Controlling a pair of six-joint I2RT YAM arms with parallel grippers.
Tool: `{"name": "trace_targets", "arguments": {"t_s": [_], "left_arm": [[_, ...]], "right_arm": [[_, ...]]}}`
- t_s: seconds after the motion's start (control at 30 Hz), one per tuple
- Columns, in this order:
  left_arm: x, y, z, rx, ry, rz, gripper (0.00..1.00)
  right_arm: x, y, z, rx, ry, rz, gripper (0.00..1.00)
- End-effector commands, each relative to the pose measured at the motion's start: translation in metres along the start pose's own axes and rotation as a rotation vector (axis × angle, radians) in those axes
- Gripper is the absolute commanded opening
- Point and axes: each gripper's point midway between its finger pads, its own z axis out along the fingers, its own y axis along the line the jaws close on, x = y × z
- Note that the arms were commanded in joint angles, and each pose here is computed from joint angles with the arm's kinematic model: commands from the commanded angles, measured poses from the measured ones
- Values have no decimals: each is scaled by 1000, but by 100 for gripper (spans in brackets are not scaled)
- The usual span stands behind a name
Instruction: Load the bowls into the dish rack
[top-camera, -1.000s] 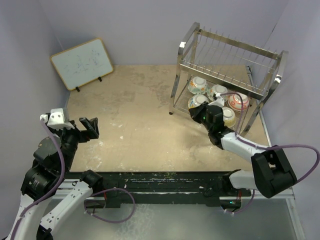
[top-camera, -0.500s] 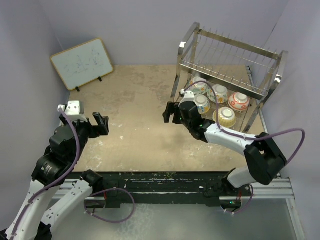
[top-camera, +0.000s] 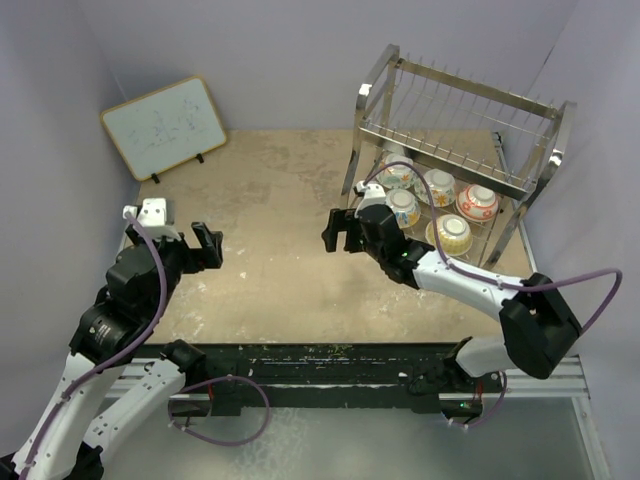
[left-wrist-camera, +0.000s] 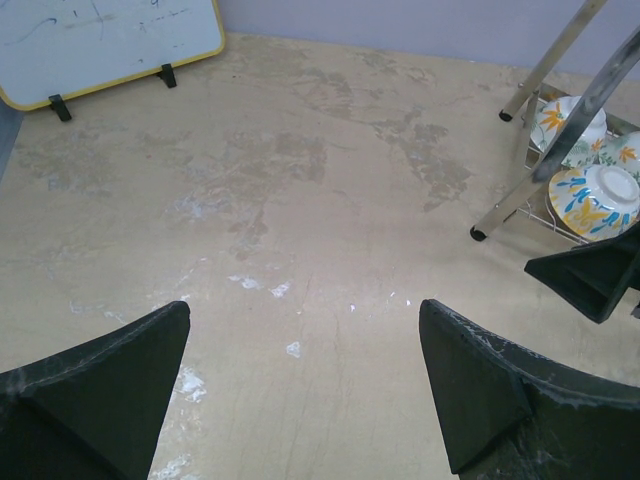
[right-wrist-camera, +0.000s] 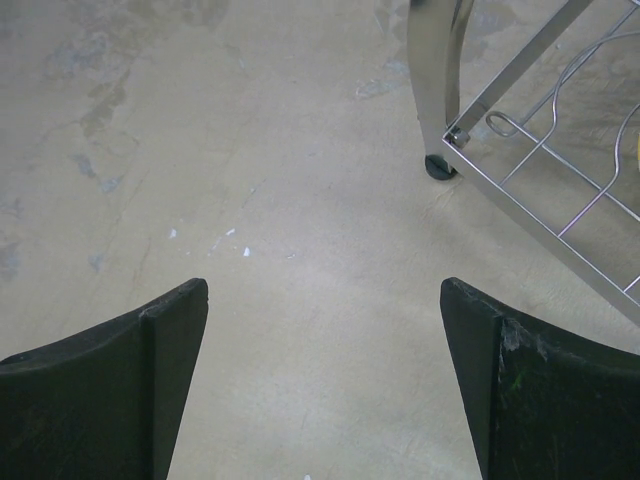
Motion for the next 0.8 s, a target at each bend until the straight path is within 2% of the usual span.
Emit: {"name": "trace_targets", "arguments": {"t_s": [0.0, 0.43, 0.77], "left_arm": [[-6, -8, 6, 22, -22, -19, 99], [-7, -11, 12, 23, -20, -12, 99], [-5, -13, 14, 29, -11, -8, 99]], "right_arm": [[-22, 7, -11, -22, -68, -8, 99], [-28, -5, -25, 13, -110, -15, 99], [-24, -9, -24, 34, -95, -23, 99]]}}
